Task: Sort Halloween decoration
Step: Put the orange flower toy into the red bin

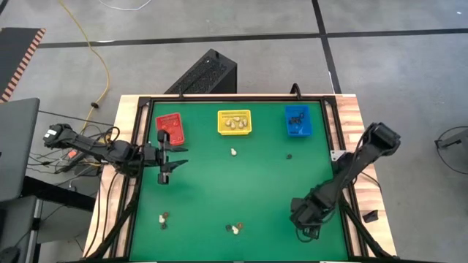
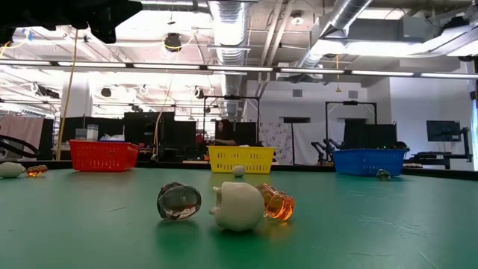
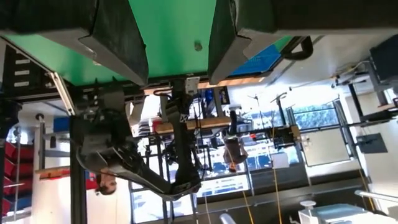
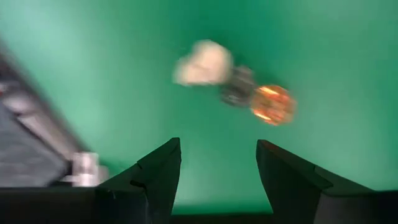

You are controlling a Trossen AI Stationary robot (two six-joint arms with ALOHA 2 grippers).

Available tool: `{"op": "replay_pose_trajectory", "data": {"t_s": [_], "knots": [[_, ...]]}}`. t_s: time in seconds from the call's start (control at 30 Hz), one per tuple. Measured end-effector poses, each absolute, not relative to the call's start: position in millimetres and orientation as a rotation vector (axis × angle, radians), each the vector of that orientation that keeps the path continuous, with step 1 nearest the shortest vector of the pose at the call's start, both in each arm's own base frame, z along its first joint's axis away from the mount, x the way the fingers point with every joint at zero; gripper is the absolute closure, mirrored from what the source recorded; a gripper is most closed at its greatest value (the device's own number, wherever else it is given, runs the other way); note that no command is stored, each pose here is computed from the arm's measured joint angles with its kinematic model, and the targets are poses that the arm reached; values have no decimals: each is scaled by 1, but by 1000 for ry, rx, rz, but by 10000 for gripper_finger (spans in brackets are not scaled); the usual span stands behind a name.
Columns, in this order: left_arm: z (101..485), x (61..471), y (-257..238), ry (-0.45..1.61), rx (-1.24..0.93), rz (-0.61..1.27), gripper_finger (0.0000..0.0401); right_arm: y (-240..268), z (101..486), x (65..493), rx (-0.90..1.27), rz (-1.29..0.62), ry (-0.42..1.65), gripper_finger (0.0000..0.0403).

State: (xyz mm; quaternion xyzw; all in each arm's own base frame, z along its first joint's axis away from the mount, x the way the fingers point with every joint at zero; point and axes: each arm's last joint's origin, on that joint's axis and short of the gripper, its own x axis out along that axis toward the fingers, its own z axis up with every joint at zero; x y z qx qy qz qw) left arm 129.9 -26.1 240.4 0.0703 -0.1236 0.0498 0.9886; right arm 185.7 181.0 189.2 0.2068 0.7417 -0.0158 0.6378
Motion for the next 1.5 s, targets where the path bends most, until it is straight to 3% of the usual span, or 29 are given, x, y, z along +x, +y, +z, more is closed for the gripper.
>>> {"op": "replay_pose_trajectory", "data": {"t_s": [0.9,1.03,1.27,1.5], "knots": [[237,131,-26,-215,171,99,244,171,135,208,191,30,1861,168],[237,131,-26,-214,181,101,244,171,132,208,184,12,1872,197],[237,131,-26,-214,180,102,244,165,143,210,240,-17,1837,285],[237,131,-26,-209,184,107,244,154,178,216,222,-106,1725,317]]}}
